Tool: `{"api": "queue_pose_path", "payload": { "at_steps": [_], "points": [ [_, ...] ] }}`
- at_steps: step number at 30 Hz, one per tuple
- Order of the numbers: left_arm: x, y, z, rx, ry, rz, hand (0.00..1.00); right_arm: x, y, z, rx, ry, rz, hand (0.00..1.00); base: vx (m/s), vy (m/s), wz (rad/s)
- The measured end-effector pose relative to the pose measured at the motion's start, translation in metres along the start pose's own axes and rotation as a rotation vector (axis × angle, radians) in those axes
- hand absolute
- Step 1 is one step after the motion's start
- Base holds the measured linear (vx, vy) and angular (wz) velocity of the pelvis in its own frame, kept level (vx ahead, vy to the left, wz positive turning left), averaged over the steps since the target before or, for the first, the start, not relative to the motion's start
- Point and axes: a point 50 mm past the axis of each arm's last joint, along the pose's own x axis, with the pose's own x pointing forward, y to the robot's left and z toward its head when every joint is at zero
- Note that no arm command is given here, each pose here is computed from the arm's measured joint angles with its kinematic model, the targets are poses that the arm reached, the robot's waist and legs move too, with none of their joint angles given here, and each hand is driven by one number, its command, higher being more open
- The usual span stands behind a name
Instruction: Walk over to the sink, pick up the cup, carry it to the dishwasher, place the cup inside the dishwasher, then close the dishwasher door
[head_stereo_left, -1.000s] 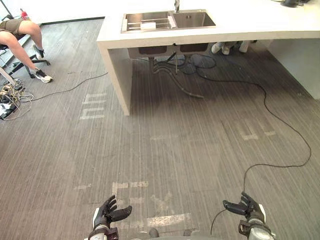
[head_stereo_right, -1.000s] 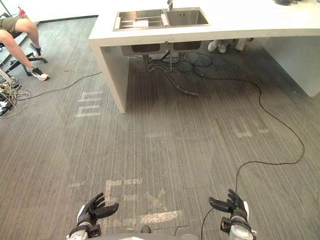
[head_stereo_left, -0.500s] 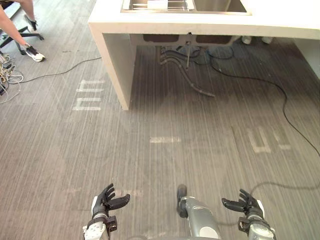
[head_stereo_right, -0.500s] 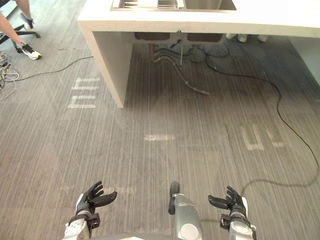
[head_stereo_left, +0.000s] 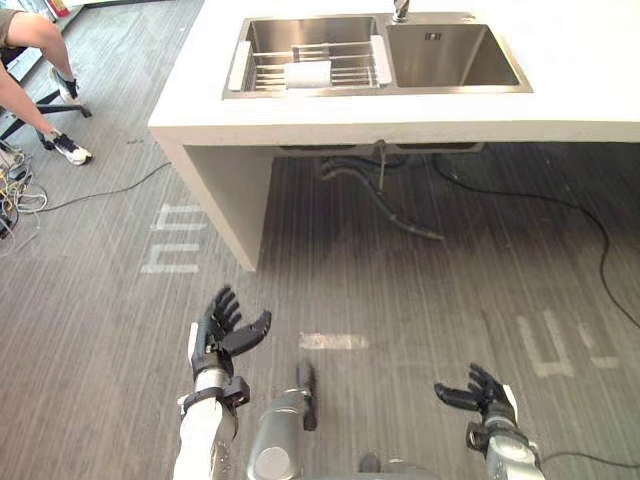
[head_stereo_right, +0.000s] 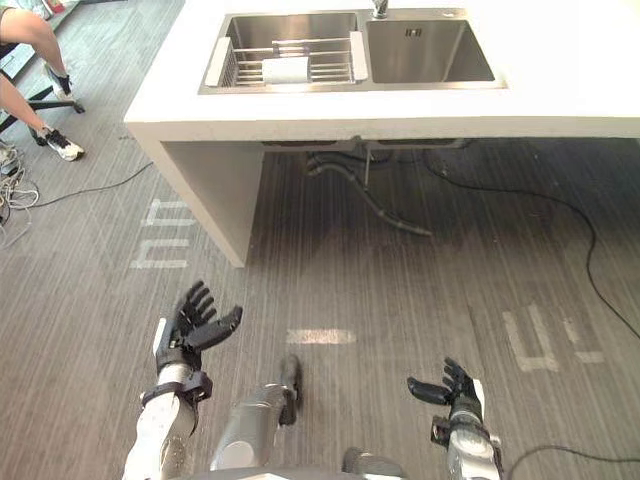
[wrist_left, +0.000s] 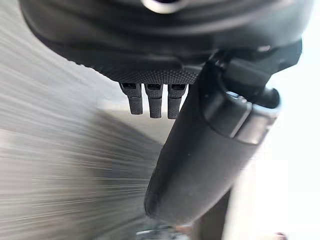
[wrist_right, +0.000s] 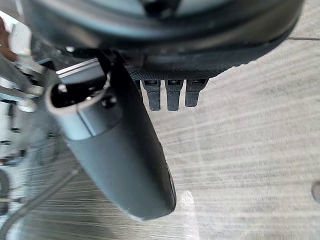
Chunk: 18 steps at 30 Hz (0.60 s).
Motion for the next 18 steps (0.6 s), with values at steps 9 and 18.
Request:
{"api": "queue_pose_path", "payload": {
  "at_steps": [9, 18],
  "points": [
    [-0.007, -0.009, 0.087, 0.036, -0.440, 0.043, 0.90, -0.004, 0.028, -0.008, -0.035, 0.023, 0.103, 0.90, 0.54, 0.109, 0.04],
    [0.004, 0.000, 0.082, 0.152, -0.452, 0.129, 0.90, -0.009, 0.009, -0.021, -0.078, 0.053, 0.080, 0.90, 0.57, -0.216, 0.48]
  ]
}}
